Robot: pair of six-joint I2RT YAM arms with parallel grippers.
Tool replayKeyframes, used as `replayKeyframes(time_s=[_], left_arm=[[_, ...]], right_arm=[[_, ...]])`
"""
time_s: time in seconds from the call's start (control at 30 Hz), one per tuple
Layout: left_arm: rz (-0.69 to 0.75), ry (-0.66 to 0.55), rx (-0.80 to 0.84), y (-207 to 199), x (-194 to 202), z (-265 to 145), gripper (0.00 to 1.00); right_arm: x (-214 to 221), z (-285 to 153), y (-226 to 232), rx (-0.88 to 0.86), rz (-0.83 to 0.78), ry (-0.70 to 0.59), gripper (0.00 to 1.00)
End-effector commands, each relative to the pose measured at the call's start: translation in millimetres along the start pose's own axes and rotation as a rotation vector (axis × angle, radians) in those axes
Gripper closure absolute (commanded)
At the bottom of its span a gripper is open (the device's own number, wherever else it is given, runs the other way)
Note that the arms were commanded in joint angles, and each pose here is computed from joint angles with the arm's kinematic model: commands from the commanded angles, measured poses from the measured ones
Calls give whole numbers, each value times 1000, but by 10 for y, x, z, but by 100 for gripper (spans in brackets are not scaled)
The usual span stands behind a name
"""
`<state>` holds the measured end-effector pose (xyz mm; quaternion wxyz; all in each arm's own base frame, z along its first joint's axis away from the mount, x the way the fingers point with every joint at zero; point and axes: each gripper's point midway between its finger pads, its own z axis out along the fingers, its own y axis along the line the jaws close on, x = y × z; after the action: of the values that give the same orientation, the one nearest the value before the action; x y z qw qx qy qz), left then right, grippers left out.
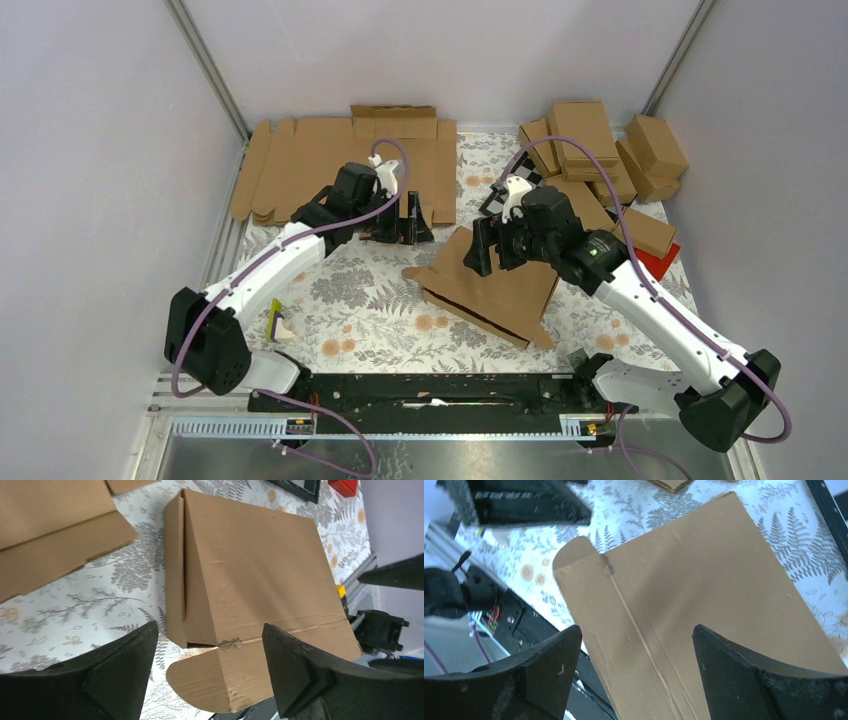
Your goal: Fold the paper box
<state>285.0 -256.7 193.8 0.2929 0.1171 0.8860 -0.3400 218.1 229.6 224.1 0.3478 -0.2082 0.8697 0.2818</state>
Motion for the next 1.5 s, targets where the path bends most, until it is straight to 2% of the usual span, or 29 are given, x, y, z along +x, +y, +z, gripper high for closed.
replayKeyframes(time_s=[0.0,0.1,0.23,0.37,0.5,0.63,0.87,0.97,1.13,1.27,1.37,1.47], left_arm=[[23,48,188,-260,67,101,22],[17,102,227,-291,174,148,27],[13,173,245,-279,366,212,32],[-7,232,218,-208,577,336,39],[-32,267,181,-129,772,446,47],[-27,287,151,-88,923,499,50],[14,244,30,99,873,458,48],[25,262,-37,227,934,501,47],[51,300,-124,359,1106,624,45],[39,314,-130,392,1208,696,46],[39,312,-135,402,1230,706,48],[46,290,-130,364,1161,675,49]], right_arm=[[66,122,-233,163,173,15,13],[365,236,-267,169,227,117,18],[768,339,-341,178,279,206,31],[983,393,-443,200,306,197,40],[1093,412,-521,230,330,189,46],[1206,466,-559,246,336,231,45],[1064,458,-558,245,296,203,44],[1060,462,-604,272,287,207,45],[1305,501,-726,342,317,291,44],[1413,517,-762,362,338,316,44],[1304,465,-775,374,317,281,37],[1060,320,-771,395,282,220,21]])
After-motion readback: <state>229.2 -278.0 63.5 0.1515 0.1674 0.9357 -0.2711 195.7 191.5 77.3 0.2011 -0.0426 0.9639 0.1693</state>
